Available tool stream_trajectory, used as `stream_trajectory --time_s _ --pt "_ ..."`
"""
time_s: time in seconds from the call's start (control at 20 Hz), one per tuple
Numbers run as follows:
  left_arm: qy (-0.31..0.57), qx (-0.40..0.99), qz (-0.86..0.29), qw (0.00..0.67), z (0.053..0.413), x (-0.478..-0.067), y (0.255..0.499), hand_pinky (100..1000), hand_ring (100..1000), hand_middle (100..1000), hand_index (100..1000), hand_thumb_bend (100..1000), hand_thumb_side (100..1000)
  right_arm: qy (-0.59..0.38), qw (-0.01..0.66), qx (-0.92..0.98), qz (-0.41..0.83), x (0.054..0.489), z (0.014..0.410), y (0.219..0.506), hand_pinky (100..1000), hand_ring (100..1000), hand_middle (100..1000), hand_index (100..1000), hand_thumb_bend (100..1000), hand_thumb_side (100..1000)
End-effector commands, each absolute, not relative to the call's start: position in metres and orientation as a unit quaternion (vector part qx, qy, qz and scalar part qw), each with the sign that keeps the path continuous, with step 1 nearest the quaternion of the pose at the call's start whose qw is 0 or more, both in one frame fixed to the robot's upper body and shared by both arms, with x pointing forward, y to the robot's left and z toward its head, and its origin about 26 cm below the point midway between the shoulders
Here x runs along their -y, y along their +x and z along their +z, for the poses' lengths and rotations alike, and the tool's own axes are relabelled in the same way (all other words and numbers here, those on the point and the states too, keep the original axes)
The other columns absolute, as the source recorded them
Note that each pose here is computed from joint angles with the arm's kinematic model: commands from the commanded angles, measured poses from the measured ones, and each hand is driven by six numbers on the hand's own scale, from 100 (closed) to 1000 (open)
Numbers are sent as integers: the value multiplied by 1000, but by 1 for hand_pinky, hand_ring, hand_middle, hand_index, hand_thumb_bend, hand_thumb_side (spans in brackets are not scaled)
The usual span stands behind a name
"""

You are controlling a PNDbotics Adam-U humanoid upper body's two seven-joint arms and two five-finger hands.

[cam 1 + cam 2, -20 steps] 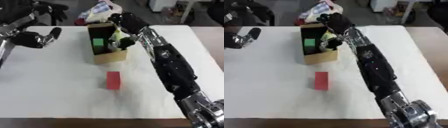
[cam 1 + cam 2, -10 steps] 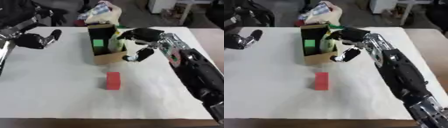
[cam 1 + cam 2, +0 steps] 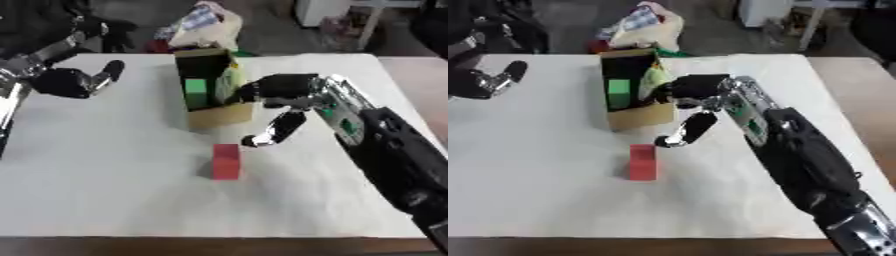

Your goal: Pick up objects on the table and place them in the box.

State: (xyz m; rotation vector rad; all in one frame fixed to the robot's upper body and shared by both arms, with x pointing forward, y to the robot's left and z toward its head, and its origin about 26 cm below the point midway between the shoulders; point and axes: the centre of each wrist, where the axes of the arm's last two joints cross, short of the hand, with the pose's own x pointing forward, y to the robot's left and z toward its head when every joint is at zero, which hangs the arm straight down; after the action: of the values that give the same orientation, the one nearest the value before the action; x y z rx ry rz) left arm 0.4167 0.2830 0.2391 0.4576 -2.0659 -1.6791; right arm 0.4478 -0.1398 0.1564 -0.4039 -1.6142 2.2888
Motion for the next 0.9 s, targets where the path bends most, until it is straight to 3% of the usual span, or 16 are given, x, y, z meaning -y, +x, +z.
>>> stream_trajectory --time_s 0.05,0.65,0.9 --pt "168 721 -647 183 250 -290 416 742 669 691 964 100 693 -125 113 530 831 128 161 444 839 817 876 980 386 813" --pt "166 717 -651 185 248 -291 417 742 669 691 965 100 696 -112 105 477 866 120 128 440 833 809 844 931 358 806" --pt "166 717 -651 186 247 -292 417 742 670 692 965 100 697 -115 110 473 866 126 122 441 824 797 786 748 247 730"
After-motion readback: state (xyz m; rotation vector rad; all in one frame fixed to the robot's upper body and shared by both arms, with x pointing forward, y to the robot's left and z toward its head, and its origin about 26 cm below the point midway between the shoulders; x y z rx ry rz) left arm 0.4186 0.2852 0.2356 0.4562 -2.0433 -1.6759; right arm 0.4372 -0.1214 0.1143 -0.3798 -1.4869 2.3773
